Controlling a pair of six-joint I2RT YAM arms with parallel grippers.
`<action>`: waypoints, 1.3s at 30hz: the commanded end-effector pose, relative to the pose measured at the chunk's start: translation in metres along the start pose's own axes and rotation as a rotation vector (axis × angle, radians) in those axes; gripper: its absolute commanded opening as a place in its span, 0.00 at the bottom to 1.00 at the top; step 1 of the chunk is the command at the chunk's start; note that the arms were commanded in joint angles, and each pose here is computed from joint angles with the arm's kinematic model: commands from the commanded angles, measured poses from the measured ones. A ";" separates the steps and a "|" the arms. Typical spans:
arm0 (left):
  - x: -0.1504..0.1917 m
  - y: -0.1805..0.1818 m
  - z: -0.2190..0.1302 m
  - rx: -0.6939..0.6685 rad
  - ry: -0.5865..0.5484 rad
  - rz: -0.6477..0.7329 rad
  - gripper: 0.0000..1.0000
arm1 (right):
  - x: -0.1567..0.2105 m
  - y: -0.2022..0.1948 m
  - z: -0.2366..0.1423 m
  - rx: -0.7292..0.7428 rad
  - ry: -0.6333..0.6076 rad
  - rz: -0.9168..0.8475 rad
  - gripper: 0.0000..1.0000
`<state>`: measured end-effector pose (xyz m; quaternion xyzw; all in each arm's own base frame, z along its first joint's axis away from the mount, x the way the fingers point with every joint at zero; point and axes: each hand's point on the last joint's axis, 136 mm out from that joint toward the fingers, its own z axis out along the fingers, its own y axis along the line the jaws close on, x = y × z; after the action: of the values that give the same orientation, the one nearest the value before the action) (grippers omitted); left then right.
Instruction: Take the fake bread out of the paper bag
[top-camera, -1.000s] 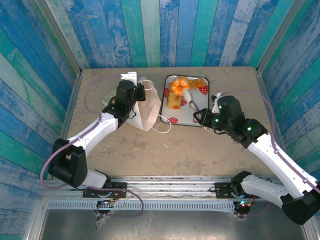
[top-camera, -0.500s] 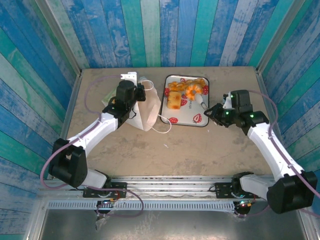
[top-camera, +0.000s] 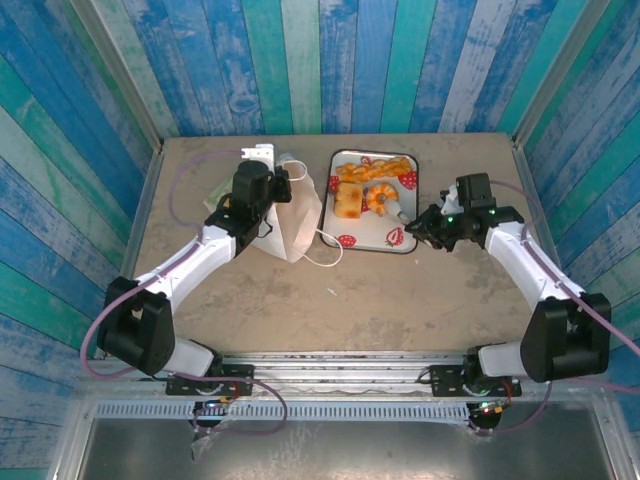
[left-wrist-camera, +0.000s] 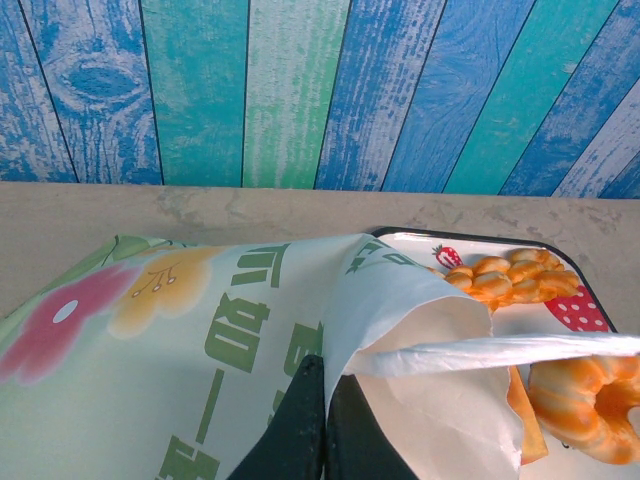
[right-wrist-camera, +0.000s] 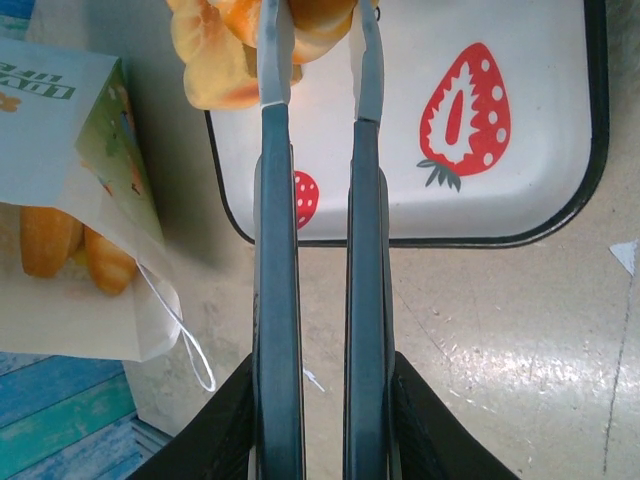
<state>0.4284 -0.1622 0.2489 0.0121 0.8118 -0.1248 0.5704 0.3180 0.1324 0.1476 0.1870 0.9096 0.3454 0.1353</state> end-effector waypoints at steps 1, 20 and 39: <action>0.003 0.001 0.004 -0.009 -0.009 0.006 0.00 | -0.015 0.020 -0.001 -0.089 -0.006 -0.044 0.22; 0.002 -0.001 0.003 0.003 -0.007 0.010 0.00 | -0.045 0.020 0.013 -0.159 -0.028 -0.011 0.46; -0.002 0.000 -0.004 0.007 -0.020 0.004 0.00 | -0.008 -0.011 -0.003 -0.065 -0.043 0.004 0.26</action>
<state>0.4267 -0.1625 0.2427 0.0162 0.8155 -0.1238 0.5651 0.3250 0.1248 0.1418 0.1919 0.8923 0.3802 0.1497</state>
